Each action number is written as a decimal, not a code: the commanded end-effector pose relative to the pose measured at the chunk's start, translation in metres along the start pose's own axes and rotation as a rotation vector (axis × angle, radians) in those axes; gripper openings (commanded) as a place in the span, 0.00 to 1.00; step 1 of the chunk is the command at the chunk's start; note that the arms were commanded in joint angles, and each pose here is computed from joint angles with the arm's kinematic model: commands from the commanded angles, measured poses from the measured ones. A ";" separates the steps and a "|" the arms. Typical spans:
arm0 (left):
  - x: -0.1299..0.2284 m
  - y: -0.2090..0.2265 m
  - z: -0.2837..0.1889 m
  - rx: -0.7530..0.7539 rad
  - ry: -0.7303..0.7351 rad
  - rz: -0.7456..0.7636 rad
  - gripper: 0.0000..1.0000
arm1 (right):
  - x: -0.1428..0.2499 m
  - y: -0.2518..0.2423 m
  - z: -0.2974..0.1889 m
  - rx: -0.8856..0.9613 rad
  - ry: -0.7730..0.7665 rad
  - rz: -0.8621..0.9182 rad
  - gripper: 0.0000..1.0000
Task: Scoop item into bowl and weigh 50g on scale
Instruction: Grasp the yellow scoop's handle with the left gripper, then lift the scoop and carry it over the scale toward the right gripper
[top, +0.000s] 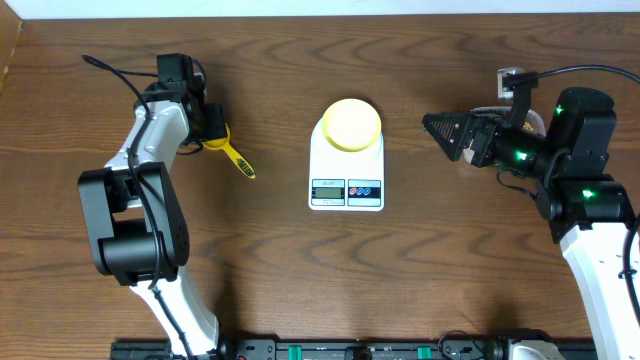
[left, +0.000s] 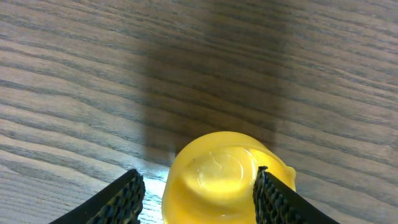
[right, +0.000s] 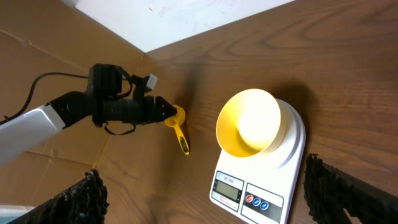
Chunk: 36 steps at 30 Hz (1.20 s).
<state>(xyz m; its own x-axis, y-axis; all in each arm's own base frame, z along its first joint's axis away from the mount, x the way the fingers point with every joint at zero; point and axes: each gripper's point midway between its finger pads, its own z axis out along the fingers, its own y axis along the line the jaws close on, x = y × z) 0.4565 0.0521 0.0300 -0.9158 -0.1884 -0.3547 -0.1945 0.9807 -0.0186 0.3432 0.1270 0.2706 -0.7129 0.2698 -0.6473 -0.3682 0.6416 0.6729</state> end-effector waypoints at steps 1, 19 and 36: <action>0.007 0.007 0.012 -0.031 0.029 0.016 0.57 | -0.003 0.006 -0.001 -0.005 -0.008 -0.027 0.99; 0.016 0.007 0.023 -0.034 0.064 0.016 0.19 | -0.002 0.005 -0.001 -0.003 -0.002 -0.021 0.99; 0.010 0.007 -0.009 -0.032 0.040 -0.031 0.07 | -0.003 -0.006 -0.002 0.058 -0.016 -0.037 0.99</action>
<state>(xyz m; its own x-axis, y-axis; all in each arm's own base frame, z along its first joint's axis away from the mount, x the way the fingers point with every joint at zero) 0.4408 0.0535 0.0100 -0.9441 -0.1853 -0.2726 -0.1949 0.9808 0.0084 0.3451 0.1225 0.2652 -0.7149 0.2772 -0.6419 -0.3383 0.6663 0.6645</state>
